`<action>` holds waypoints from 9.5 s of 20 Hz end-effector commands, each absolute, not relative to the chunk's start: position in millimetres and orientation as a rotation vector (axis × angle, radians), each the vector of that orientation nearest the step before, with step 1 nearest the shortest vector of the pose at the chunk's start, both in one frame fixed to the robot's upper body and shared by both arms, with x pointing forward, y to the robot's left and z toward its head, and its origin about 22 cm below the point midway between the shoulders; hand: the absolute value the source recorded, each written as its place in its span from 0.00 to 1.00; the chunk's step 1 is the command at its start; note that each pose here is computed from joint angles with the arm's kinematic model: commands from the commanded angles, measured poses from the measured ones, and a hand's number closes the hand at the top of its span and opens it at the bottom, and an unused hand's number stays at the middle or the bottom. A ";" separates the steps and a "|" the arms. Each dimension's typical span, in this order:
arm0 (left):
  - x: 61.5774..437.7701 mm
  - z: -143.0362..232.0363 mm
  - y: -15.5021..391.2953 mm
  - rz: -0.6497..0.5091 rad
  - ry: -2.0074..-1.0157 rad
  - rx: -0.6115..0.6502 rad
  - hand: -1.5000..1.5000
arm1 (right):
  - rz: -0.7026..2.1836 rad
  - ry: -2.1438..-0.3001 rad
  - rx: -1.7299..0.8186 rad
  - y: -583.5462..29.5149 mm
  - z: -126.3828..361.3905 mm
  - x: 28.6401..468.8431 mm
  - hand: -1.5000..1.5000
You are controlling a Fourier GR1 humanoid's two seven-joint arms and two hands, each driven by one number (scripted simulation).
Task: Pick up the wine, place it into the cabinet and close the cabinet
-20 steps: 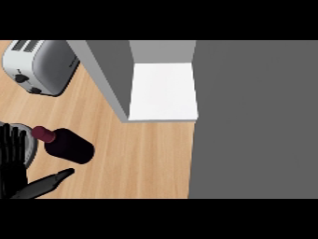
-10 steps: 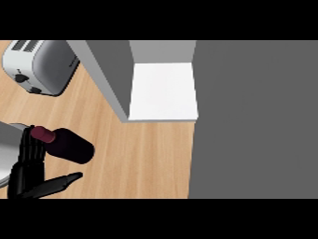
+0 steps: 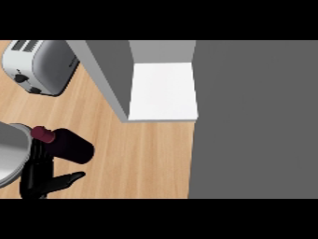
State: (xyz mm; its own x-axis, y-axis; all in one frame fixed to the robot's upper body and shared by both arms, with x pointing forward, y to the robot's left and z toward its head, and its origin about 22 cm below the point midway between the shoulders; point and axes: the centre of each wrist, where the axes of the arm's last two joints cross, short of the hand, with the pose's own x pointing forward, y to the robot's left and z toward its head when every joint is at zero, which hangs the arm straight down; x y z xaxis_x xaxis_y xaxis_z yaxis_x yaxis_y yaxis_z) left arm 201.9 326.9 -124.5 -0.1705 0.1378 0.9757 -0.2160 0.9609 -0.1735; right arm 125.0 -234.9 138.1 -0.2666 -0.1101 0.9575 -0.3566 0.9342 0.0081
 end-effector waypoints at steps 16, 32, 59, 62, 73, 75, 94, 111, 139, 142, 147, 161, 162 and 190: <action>234.9 -149.6 320.9 0.365 -1.757 -0.213 1.00 | 0.229 -1.895 0.409 -236.6 163.1 110.7 0.00; 214.0 -165.1 290.0 0.133 -1.719 -0.182 1.00 | 0.251 -1.865 0.380 -234.6 162.0 85.5 0.00; 312.5 -24.2 151.0 -0.223 -1.699 0.110 1.00 | 0.226 -1.847 0.371 -247.1 153.4 109.0 0.00; 321.3 -18.7 133.3 -0.268 -1.697 0.156 1.00 | 0.222 -1.871 0.388 -235.1 159.5 98.0 0.00; 332.9 5.7 112.9 -0.198 -1.671 0.137 1.00 | 0.224 -1.876 0.389 -242.4 153.7 99.4 0.00; 330.9 1.9 98.7 -0.207 -1.635 0.197 1.00 | 0.245 -1.857 0.421 -244.7 138.9 105.5 0.00; 333.3 -24.1 105.6 -0.226 -1.494 0.472 1.00 | 0.276 -1.874 0.472 -238.1 137.9 117.4 0.00; 360.4 -4.7 106.7 -0.036 -1.510 0.511 1.00 | 0.282 -1.861 0.498 -243.6 135.5 110.8 0.00; 414.0 24.8 77.7 -0.334 -1.461 0.862 1.00 | 0.315 -1.856 0.554 -250.3 130.2 111.6 0.00; 417.9 25.2 81.4 -0.364 -1.491 0.929 1.00 | 0.304 -1.890 0.528 -253.3 133.6 118.9 0.00; 415.0 14.5 87.9 -0.377 -1.486 0.978 0.00 | 0.335 -1.879 0.526 -254.6 134.7 114.7 0.00; 417.1 17.6 88.6 -0.330 -1.486 0.920 0.00 | 0.317 -1.878 0.547 -249.9 130.5 116.3 0.00; 416.1 19.5 85.9 -0.295 -1.516 0.888 0.00 | 0.306 -1.882 0.550 -257.2 130.2 121.7 0.00; 384.0 29.0 73.1 0.093 -1.821 0.361 0.00 | 0.286 -1.858 0.483 -247.9 158.0 98.4 0.00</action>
